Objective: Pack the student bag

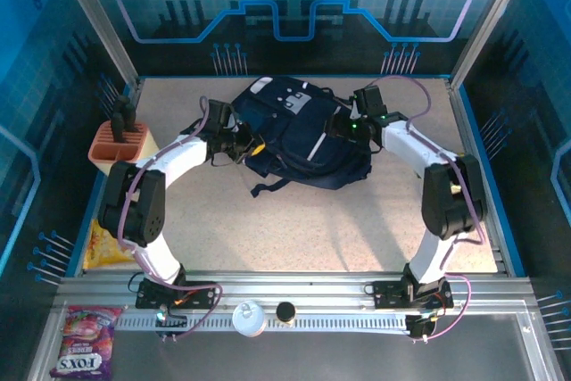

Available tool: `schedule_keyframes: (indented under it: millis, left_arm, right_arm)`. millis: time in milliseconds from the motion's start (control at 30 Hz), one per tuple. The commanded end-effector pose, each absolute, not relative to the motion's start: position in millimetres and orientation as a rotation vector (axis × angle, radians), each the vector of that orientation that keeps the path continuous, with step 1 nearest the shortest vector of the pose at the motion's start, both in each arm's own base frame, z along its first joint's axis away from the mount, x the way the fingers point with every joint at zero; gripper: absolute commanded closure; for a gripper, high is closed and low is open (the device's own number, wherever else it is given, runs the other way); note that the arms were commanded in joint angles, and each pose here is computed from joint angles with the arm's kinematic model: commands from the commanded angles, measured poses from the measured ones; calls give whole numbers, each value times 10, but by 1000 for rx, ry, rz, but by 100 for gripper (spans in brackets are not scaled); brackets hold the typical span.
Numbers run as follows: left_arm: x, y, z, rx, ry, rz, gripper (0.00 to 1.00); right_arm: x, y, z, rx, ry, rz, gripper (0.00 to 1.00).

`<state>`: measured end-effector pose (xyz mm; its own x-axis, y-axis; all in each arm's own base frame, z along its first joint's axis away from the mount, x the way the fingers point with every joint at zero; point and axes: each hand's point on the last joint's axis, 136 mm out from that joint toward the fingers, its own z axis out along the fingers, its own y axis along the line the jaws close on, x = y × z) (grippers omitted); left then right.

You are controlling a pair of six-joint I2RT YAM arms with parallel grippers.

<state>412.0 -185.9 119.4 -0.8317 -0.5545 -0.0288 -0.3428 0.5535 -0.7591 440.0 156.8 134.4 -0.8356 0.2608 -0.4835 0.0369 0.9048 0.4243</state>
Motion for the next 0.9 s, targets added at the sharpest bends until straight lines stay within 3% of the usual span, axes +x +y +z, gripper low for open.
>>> schedule_keyframes:
  millis: [0,200,333,600,867]
  left_arm:
    - [4099,-1992,1387,-672,2488,-1246,100]
    - [4120,-2015,1458,-662,2464,-1266,100]
    - [4120,-2021,1487,-655,2461,-1267,100]
    - [4112,-2025,1503,-648,2463,-1269,100]
    - [4112,-2030,1500,-652,2466,-1273,100]
  right_arm:
    - [4082,1532,1648,130,2499,447,28]
    - [3546,1999,1667,-9,2521,451,30]
    - [3332,2485,1586,-98,2513,509,36]
    - [3302,3178,1286,-133,2511,620,53]
    - [3425,3233,1115,-82,2488,536,57]
